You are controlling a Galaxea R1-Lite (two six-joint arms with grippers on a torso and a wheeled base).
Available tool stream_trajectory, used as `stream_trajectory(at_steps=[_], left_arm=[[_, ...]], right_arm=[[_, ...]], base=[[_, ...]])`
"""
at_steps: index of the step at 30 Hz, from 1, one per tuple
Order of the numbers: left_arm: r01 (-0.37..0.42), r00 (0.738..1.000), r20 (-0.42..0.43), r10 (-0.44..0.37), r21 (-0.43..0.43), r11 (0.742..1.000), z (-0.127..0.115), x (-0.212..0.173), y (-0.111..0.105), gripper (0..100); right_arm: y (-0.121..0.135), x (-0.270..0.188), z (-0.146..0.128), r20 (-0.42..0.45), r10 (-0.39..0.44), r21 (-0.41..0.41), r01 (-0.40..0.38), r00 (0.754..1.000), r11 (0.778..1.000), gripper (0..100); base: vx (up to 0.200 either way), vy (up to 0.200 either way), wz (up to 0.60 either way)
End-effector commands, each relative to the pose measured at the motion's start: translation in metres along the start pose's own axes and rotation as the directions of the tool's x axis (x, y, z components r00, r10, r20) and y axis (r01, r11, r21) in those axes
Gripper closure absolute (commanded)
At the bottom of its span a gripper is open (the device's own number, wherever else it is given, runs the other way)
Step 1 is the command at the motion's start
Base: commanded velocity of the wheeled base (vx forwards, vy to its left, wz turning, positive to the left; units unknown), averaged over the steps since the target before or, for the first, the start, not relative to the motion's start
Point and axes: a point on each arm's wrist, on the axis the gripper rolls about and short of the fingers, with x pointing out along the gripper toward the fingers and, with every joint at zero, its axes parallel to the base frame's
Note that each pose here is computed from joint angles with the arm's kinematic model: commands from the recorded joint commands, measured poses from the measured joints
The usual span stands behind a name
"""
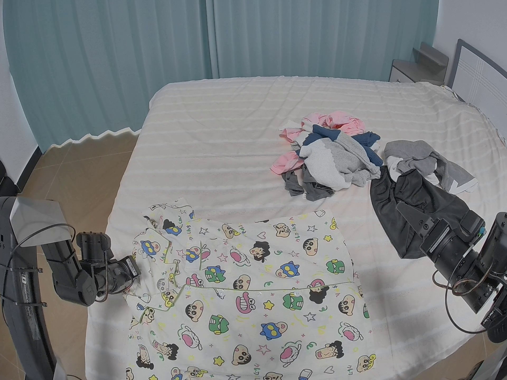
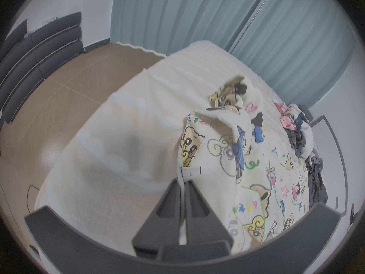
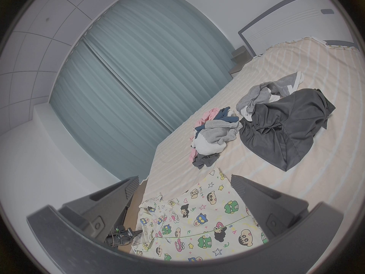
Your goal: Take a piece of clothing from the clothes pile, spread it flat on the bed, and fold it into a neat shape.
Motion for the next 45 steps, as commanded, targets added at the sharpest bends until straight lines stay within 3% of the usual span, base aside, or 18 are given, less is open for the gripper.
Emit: stream_trajectory(at_steps=[1, 15, 34, 45], left_arm=[[-0.007, 0.997, 0.072, 0.007, -0.006, 1.000, 0.013, -0.006, 0.002, 100], [-0.029, 0.994, 0.106, 0.032, -0.027, 0.999, 0.022, -0.010, 0.014, 100], [-0.105, 0.984, 0.143, 0.106, -0.018, 0.994, 0.038, -0.016, 0.048, 100], [-0.089, 0.986, 0.138, 0.092, -0.029, 0.996, 0.040, -0.019, 0.055, 100]], right_arm=[[0.000, 0.000, 0.000, 0.000, 0.001, 0.000, -0.001, 1.000, 1.000, 0], [0.000, 0.000, 0.000, -0.001, 0.002, 0.000, -0.002, 1.000, 1.000, 0], [0.000, 0.000, 0.000, 0.002, 0.001, 0.001, -0.001, 1.000, 1.000, 0], [0.000, 0.000, 0.000, 0.002, 0.001, 0.001, -0.001, 1.000, 1.000, 0]], base=[[0.000, 0.000, 0.00], [0.000, 0.000, 0.00], [0.000, 0.000, 0.00], [0.000, 0.000, 0.00]])
